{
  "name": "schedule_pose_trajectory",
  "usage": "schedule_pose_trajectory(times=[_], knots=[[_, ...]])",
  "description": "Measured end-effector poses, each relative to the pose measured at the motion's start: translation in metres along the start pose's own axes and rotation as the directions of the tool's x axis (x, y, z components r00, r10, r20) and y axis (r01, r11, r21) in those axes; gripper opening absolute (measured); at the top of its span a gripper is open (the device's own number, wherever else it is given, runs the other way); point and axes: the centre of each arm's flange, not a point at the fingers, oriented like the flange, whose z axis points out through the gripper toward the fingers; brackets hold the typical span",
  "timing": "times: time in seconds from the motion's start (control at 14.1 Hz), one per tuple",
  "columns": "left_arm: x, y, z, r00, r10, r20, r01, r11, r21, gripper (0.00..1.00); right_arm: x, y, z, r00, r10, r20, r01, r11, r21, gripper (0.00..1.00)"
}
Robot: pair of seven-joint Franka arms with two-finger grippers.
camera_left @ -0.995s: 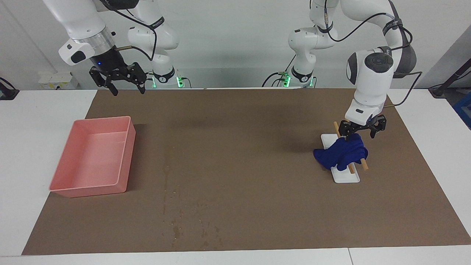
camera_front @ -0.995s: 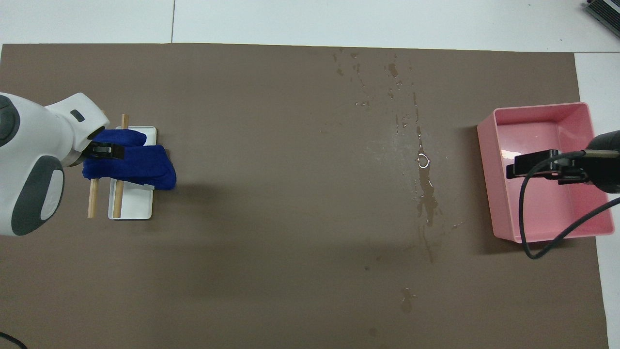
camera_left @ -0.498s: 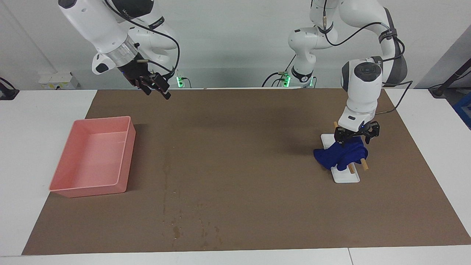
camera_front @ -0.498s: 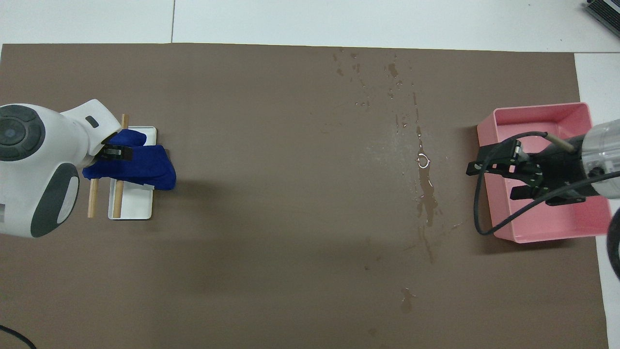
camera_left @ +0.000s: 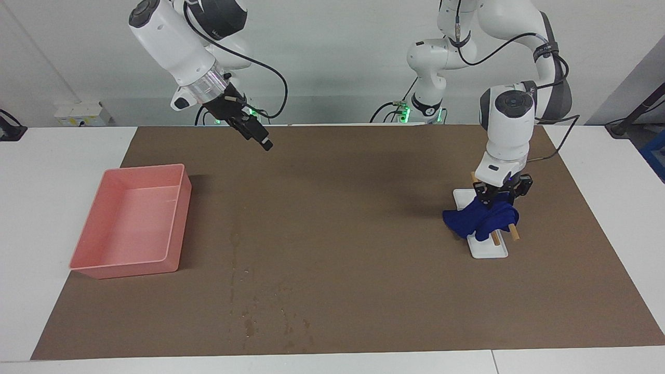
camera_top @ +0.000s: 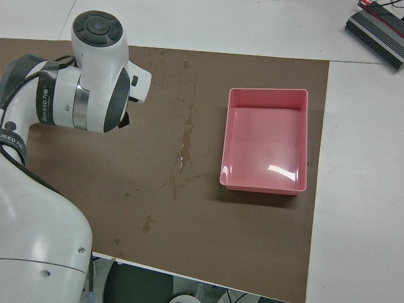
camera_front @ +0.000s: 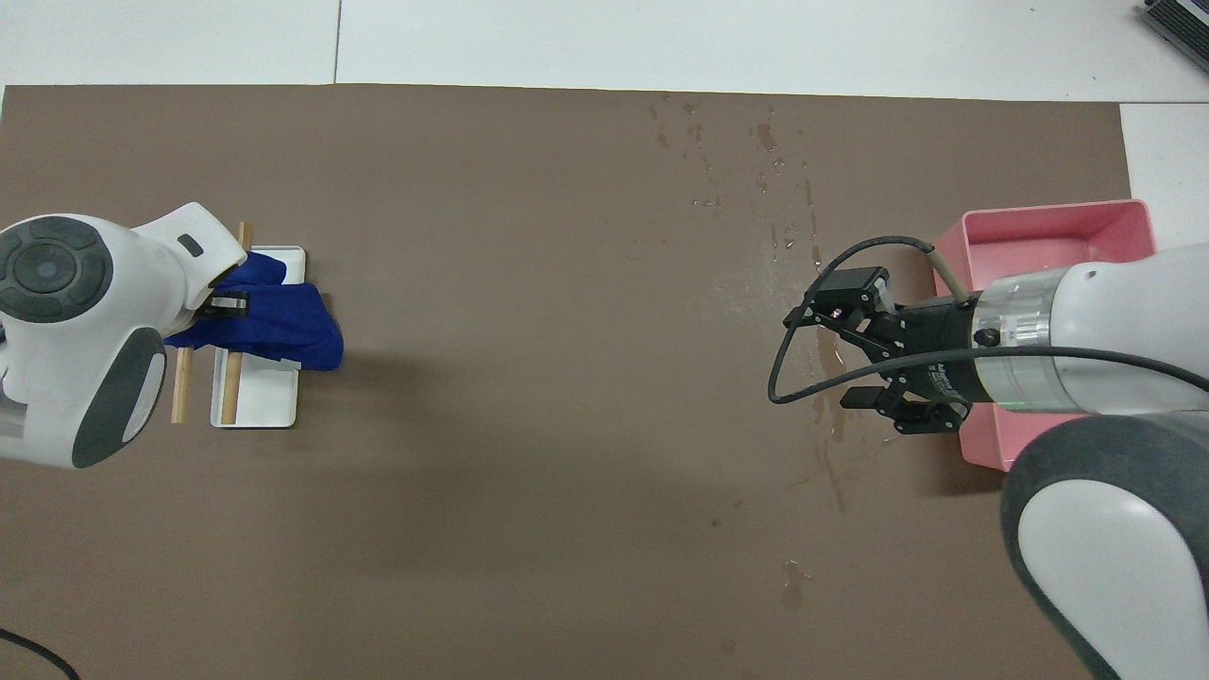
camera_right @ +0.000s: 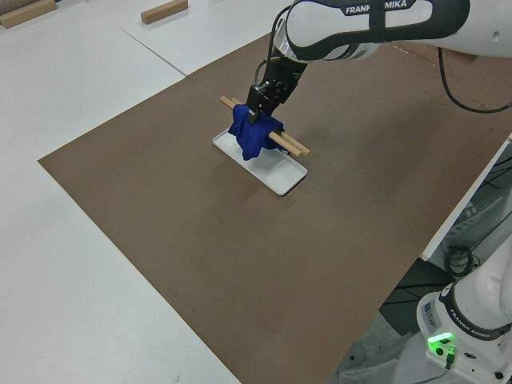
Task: Wipe water with towel using both arms
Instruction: 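Grasp the blue cloth with the left gripper while the right gripper advances, then lift the cloth with the left gripper toward the approaching right gripper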
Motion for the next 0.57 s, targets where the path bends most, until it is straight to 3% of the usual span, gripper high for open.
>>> schedule_pose_trajectory(times=[0.07,0.14,0.43,0.57], knots=[[0.0,-0.004,-0.001,1.0,-0.005,-0.003,0.005,1.0,0.003,0.31,-0.003,-0.003,0.007,0.999,0.032,0.009,-0.032,0.999,0.014,1.0],[0.0,-0.004,-0.003,1.0,-0.006,-0.006,0.006,1.0,0.003,0.27,-0.006,-0.007,0.014,0.998,0.065,0.021,-0.065,0.997,0.028,1.0],[0.001,-0.004,-0.006,1.0,-0.005,-0.003,0.005,1.0,0.006,0.26,-0.001,-0.015,0.03,0.975,0.198,0.101,-0.208,0.973,0.097,1.0],[0.006,-0.003,-0.013,1.0,-0.01,0.015,0.01,1.0,0.013,0.2,-0.003,-0.019,0.04,0.967,0.23,0.108,-0.244,0.959,0.141,1.0]])
